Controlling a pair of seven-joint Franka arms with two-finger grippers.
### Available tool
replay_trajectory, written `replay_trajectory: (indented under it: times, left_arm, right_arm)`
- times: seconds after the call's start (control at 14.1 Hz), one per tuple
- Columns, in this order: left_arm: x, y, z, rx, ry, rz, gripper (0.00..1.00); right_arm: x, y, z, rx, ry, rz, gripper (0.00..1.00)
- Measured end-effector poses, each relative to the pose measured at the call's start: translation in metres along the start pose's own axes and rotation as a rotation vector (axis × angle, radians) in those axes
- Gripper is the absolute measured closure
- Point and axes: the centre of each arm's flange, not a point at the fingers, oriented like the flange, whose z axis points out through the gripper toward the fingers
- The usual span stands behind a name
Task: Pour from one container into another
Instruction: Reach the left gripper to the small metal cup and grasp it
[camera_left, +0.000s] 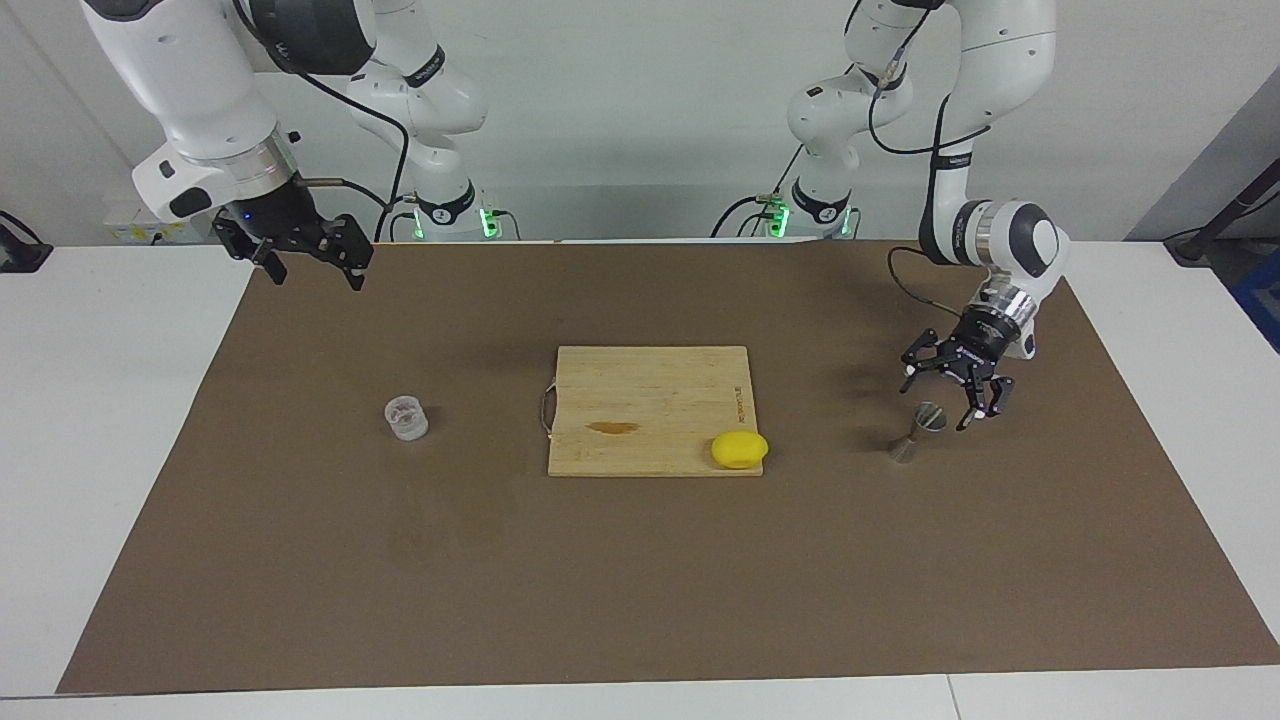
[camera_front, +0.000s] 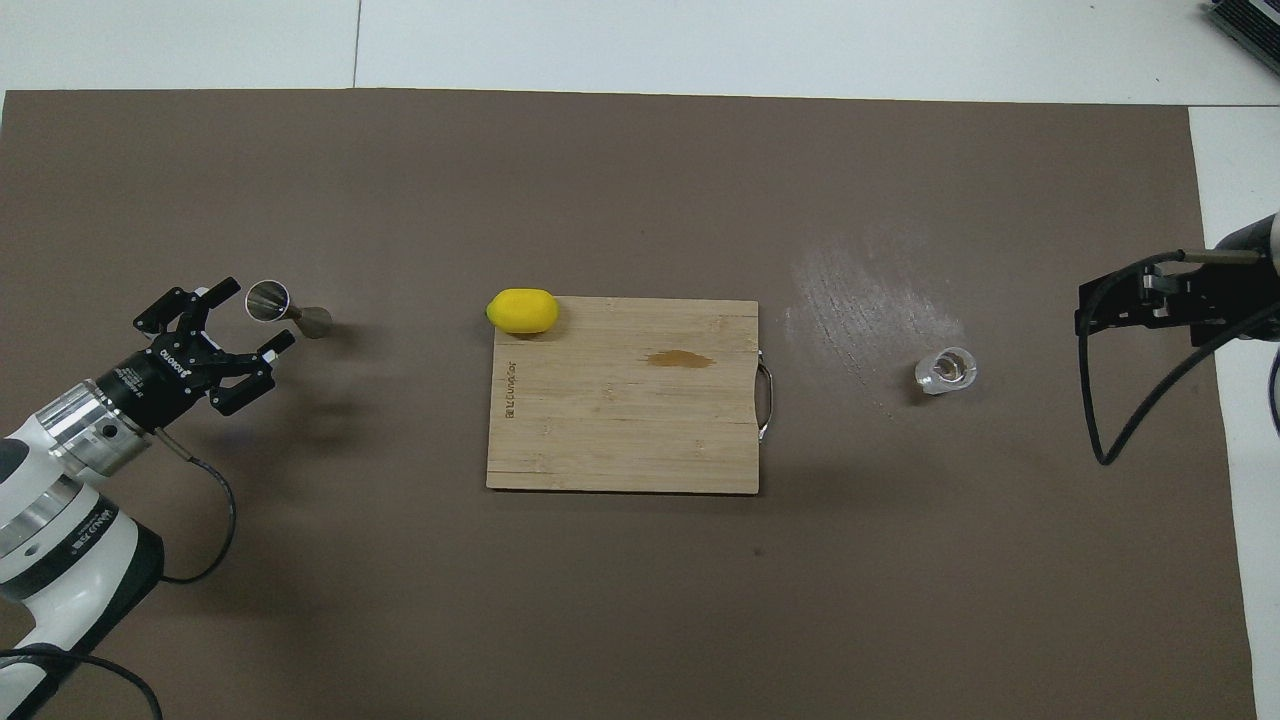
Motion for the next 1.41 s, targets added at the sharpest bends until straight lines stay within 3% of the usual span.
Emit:
replay_trajectory:
  times: [0.57, 0.78, 1.13, 1.41]
  left_arm:
    - [0.011, -0.001, 0.004, 0.003, 0.006, 0.007, 0.06]
    - [0.012, -0.001, 0.005, -0.004, 0.001, 0.005, 0.16]
    - [0.010, -0.004, 0.010, -0.014, -0.019, 0.000, 0.19]
    - [0.010, -0.003, 0.010, -0.021, -0.021, -0.002, 0.29]
  right_arm:
    - [0.000, 0.000, 0.000, 0.000, 0.000, 0.000, 0.00]
    - [0.000, 0.000, 0.000, 0.000, 0.000, 0.000, 0.00]
    - [0.000, 0.000, 0.000, 0.000, 0.000, 0.000, 0.00]
    - [0.000, 0.000, 0.000, 0.000, 0.000, 0.000, 0.00]
